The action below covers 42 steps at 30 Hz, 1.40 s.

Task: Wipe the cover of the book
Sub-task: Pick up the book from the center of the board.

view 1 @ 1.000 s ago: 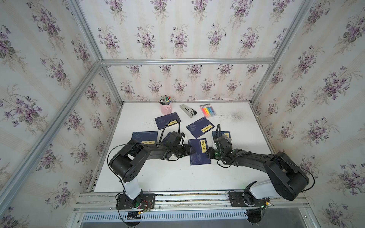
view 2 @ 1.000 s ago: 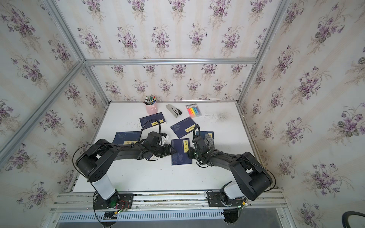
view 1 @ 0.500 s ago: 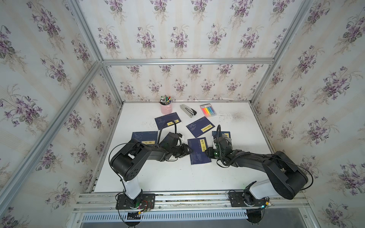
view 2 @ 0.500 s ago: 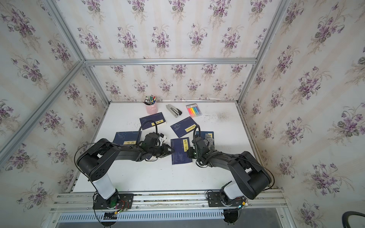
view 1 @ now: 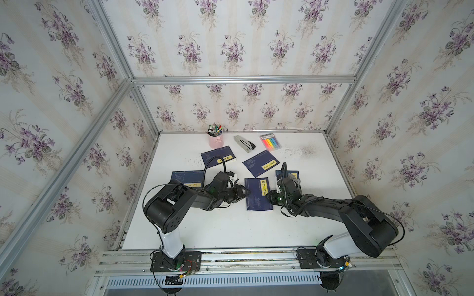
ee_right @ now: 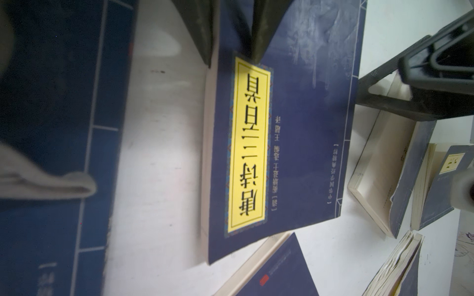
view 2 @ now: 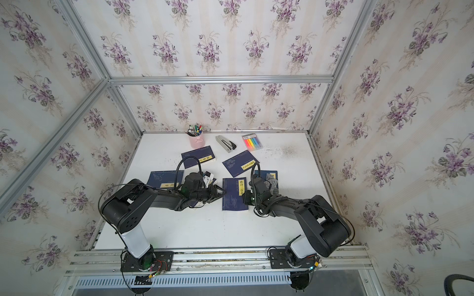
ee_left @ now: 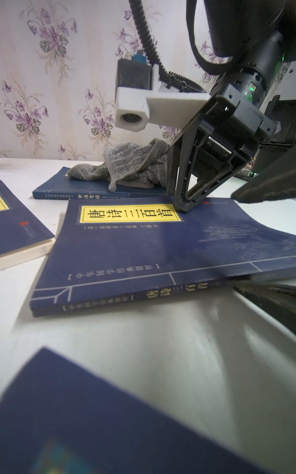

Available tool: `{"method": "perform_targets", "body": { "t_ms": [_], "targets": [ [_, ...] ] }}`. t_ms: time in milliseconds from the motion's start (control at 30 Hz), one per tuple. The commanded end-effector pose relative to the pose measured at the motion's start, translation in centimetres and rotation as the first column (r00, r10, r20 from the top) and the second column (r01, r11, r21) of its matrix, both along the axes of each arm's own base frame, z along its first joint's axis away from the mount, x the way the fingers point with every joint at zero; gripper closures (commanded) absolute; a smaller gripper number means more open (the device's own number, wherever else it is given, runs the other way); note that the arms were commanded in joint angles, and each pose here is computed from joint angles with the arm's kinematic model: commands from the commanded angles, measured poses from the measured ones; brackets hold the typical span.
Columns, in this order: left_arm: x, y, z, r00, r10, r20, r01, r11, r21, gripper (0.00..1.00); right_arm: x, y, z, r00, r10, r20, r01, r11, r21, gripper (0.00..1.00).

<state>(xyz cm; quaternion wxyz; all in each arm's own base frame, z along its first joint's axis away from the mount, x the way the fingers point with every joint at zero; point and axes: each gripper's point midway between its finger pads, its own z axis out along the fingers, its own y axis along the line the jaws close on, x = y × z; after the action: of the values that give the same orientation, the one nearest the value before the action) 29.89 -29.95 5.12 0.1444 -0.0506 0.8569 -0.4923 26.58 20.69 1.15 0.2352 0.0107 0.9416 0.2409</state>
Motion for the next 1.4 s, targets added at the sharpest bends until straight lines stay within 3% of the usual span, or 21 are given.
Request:
{"method": "perform_targets", "body": {
  "t_ms": [0,200,600,867,1067,1233,1367],
  "targets": [
    [0.1,-2.5,5.6,0.978,-0.105,0.181,0.133,0.98,-0.147,0.5,-5.2,0.2,-2.7,0.969,0.093,-0.229,-0.092,0.996,0.017,0.74],
    [0.0,-3.4,6.9,0.969,-0.143,0.199,0.175,0.973,-0.153,0.49,-4.9,0.7,-2.5,0.969,0.1,-0.224,-0.094,0.995,0.037,0.74],
    [-0.3,-1.6,1.5,0.994,-0.105,0.034,0.103,0.994,0.039,0.48,-4.8,0.6,-2.7,0.972,0.093,-0.218,-0.087,0.996,0.036,0.74],
    [-0.4,-0.2,1.8,0.993,-0.099,0.06,0.089,0.984,0.156,0.66,-4.6,0.9,-2.8,0.971,0.098,-0.216,-0.091,0.995,0.042,0.73],
    [-0.8,-0.4,3.9,0.979,-0.157,0.127,0.139,0.98,0.145,0.95,-4.0,1.0,-1.1,0.98,0.125,-0.152,-0.121,0.992,0.033,0.44],
    [-1.1,-0.8,6.9,0.962,-0.204,0.179,0.198,0.979,0.051,1.0,-3.2,1.7,2.2,0.982,0.183,-0.042,-0.179,0.981,0.077,0.31],
    [-1.0,-0.6,9.8,0.948,-0.221,0.227,0.234,0.972,-0.033,1.0,-2.6,1.6,5.1,0.982,0.182,0.041,-0.186,0.969,0.16,0.28]
  ]
}}
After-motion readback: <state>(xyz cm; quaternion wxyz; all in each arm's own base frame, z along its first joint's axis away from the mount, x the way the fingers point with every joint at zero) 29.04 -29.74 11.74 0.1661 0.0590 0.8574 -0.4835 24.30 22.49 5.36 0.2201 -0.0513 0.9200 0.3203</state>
